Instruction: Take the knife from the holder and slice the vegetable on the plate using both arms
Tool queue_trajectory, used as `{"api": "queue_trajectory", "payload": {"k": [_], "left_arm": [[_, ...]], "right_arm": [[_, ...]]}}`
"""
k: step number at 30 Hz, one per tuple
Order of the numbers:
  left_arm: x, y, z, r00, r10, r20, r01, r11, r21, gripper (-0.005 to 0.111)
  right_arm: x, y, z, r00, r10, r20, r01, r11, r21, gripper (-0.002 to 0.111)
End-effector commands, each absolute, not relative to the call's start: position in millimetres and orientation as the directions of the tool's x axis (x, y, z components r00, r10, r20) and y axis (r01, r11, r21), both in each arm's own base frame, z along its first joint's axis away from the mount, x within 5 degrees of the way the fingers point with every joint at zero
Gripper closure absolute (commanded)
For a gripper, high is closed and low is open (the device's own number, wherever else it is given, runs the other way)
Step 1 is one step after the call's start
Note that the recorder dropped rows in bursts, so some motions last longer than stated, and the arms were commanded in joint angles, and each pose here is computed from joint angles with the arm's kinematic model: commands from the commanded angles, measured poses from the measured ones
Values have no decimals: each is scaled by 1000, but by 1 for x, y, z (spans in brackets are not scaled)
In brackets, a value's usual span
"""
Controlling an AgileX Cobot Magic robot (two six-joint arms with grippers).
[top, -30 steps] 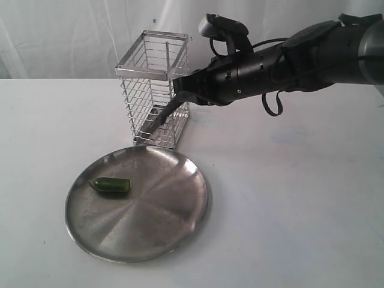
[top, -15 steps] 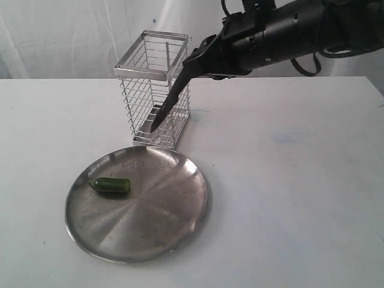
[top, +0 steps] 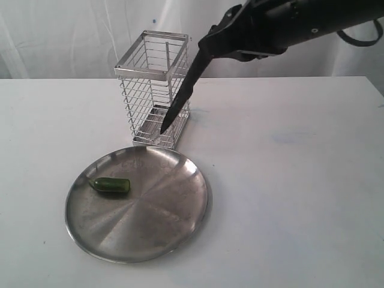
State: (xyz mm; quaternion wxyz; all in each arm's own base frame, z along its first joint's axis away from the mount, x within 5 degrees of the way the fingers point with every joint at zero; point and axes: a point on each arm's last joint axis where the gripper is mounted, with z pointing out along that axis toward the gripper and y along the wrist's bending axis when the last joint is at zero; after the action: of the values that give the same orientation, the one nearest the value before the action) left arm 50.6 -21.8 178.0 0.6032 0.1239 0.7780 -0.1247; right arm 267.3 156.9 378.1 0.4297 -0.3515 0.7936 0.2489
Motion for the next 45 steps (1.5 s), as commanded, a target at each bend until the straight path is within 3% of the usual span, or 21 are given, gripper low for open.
{"api": "queue_trajectory", "payload": {"k": [1,15,21,36,41,45], "left_arm": [[50,-22,177,-243,39,-969,348,936,-49,107],[50,-22,177,-243,39,-969,348,936,-49,107],[50,-22,177,-243,39,-969,348,936,-49,107],[51,-22,180,-210,27,-977,341,939,-47,107],[54,-19,192,-90,-44,-995,313,947,-70,107],[54,-19,194,-112,-177,-978,297,933,-203,107]], "right_arm": [[240,144,386,-373,-318,-871,-760,643,90,103],[146,92,354,-311,-36,-950,-614,771,172,103],[124,81,352,-260,-8,-966,-613,774,158,103],[115,82,354,-273,0,-962,-643,744,182,103],[115,82,354,-275,8,-962,-642,743,189,103],[115,82,354,-275,8,-962,-642,743,189,103]]}}
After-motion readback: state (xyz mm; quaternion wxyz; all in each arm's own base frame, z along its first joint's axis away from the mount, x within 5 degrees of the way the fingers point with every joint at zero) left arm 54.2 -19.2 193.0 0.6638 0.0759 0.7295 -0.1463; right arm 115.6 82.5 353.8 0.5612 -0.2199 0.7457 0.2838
